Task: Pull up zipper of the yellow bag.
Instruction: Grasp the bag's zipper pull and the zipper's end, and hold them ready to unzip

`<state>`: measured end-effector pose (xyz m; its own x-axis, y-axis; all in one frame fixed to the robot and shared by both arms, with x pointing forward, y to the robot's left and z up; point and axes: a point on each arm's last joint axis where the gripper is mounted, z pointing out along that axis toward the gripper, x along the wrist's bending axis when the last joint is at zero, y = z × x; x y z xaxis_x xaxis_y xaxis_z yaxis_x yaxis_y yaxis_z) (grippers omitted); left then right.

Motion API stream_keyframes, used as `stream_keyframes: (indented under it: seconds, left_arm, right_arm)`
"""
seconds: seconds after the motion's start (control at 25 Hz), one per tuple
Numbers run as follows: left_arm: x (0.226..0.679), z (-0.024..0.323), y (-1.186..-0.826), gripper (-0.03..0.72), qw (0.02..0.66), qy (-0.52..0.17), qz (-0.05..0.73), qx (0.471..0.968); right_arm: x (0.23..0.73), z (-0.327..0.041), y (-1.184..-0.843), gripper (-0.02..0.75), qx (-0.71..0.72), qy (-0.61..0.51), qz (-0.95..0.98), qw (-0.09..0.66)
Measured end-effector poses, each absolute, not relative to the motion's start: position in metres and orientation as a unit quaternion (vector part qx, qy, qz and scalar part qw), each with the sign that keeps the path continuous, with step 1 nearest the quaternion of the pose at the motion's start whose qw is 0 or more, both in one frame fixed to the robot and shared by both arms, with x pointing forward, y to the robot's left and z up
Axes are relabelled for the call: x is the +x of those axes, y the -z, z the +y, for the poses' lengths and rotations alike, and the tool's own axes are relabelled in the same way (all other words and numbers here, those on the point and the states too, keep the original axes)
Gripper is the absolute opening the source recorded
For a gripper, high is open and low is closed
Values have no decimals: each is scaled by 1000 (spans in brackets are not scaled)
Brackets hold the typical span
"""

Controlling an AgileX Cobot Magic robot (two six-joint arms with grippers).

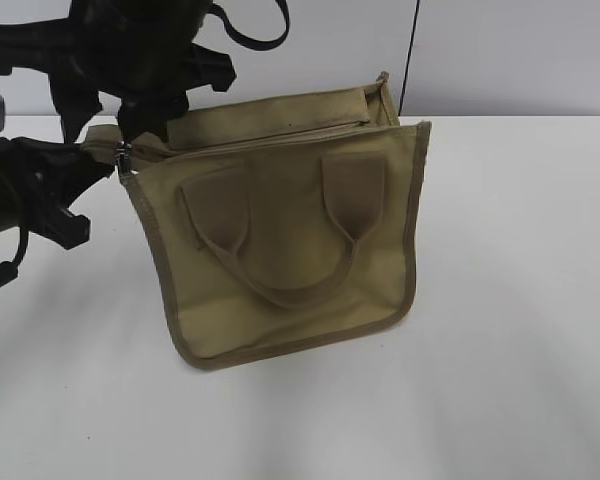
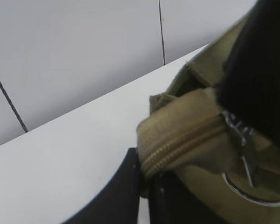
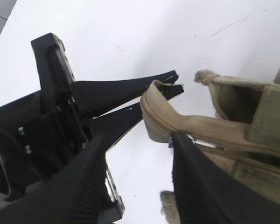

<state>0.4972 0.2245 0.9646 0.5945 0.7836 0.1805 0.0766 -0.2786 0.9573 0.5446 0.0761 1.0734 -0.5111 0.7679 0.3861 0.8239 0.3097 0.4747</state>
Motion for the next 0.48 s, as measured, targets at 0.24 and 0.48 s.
stream_keyframes:
  seconds: [0.24, 0.48]
  left_arm:
    - [497, 224, -965, 2, 525, -339, 296, 723]
    - [497, 224, -966, 2, 528, -339, 296, 720]
  right_arm:
    - [548, 77, -1045, 347, -502, 261, -824, 43]
    - [554, 83, -1024, 347, -513, 253, -819, 43]
